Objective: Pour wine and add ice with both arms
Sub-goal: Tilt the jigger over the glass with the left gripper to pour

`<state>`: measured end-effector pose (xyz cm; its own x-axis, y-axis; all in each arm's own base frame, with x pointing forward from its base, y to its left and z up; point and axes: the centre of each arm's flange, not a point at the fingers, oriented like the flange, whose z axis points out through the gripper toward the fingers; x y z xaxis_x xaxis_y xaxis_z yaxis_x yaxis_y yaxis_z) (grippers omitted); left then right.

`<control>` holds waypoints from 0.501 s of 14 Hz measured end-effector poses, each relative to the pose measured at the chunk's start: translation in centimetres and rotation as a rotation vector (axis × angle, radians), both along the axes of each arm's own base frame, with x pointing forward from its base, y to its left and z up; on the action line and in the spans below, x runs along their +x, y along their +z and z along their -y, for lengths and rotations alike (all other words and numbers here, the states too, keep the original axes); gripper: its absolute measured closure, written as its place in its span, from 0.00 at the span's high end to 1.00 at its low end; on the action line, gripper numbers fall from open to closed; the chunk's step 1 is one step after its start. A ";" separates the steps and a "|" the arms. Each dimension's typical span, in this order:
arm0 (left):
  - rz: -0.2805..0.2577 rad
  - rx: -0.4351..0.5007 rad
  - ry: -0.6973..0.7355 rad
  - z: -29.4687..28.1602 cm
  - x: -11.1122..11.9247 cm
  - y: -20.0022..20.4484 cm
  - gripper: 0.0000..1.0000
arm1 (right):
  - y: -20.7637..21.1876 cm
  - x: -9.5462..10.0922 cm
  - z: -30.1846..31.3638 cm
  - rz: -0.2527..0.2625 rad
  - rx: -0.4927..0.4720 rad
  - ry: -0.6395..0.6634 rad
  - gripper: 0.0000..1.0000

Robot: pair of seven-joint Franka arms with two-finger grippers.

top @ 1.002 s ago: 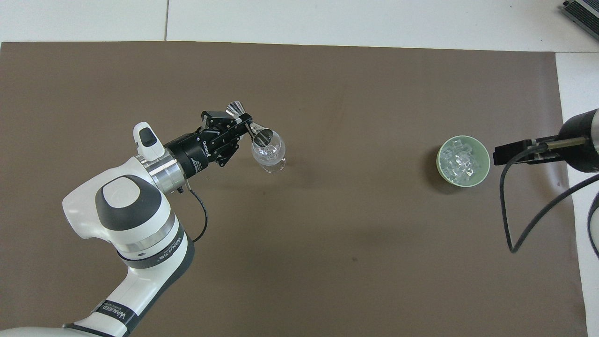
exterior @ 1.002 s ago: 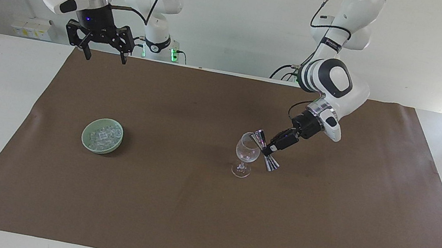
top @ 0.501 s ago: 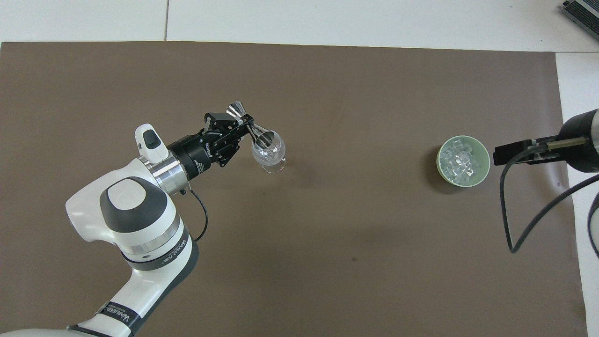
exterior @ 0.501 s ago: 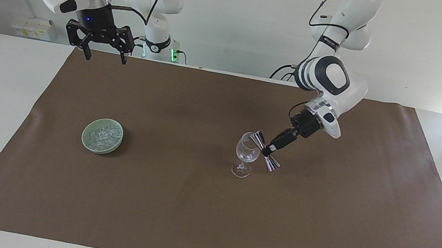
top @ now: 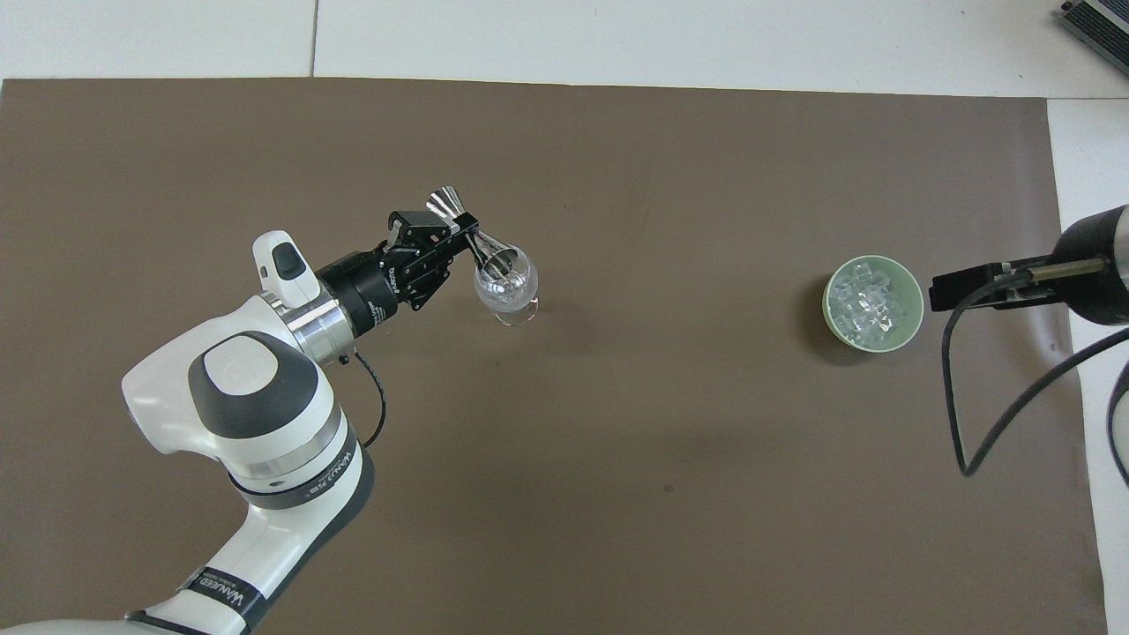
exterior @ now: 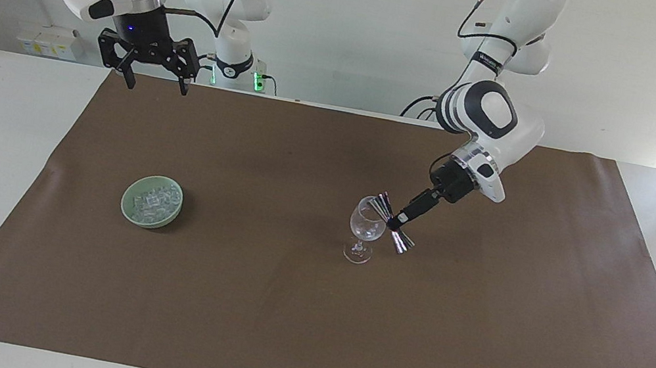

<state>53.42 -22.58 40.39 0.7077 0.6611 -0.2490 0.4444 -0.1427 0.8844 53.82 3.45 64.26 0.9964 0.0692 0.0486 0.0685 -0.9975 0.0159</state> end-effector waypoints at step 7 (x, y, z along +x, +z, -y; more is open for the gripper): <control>0.062 0.054 -0.039 -0.1 0.6 1.0 0.21 | 0.0 0.0 0.0 0.000 0.000 0.000 1.00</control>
